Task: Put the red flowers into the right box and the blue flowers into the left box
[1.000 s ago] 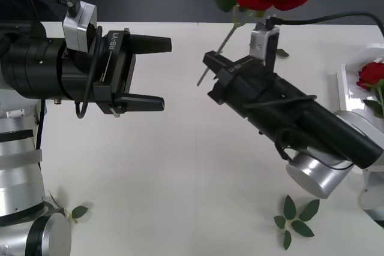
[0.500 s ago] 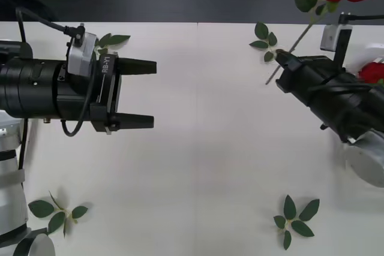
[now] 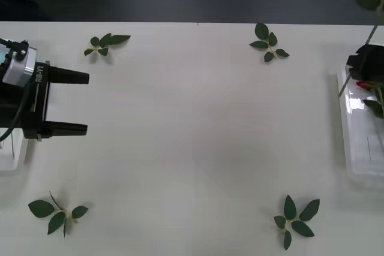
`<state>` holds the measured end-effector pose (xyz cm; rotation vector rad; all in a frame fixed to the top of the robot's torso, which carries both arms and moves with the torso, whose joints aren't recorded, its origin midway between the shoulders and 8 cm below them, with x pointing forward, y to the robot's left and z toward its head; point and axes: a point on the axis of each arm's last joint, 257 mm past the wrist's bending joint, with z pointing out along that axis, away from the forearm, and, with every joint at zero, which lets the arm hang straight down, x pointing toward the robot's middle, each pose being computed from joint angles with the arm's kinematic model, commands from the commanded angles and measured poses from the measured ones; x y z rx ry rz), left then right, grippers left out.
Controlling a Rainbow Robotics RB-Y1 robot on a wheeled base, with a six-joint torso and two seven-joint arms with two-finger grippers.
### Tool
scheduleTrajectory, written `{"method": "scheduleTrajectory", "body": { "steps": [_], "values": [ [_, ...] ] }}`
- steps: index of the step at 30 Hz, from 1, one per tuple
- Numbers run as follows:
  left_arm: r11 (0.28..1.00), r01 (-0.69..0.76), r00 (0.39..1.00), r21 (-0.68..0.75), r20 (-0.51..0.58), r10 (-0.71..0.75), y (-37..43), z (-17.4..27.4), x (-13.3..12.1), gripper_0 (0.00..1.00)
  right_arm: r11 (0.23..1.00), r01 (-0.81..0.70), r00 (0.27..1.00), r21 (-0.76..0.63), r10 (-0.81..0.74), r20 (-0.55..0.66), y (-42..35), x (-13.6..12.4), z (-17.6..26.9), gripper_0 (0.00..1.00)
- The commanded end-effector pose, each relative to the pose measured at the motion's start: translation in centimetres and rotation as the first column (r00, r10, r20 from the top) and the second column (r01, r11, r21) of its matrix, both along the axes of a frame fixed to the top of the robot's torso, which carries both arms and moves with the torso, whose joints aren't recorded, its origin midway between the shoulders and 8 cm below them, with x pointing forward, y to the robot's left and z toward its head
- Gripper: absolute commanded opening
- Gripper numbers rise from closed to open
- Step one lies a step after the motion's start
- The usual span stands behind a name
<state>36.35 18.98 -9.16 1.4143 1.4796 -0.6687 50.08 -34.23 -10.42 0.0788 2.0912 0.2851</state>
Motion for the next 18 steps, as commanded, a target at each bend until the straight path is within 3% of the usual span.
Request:
{"method": "scheduleTrajectory", "body": {
  "steps": [1,7,18],
  "values": [
    [0.997,-0.031,0.999,0.067,0.033,0.029,3.0,-0.1,-1.0,1.0,0.997,0.012,1.0,-0.082,-0.012,0.001,-3.8,0.7,0.7,0.0],
    [0.989,-0.107,0.994,0.101,-0.008,0.108,6.5,-1.3,-1.4,1.0,0.983,0.081,0.995,-0.167,-0.09,-0.049,-10.7,0.5,-1.5,0.0],
    [0.969,-0.231,0.962,0.094,-0.125,0.241,13.0,-2.2,0.1,1.0,0.856,0.154,0.953,-0.494,-0.261,-0.154,-21.7,-2.8,-4.5,0.0]
  ]
}}
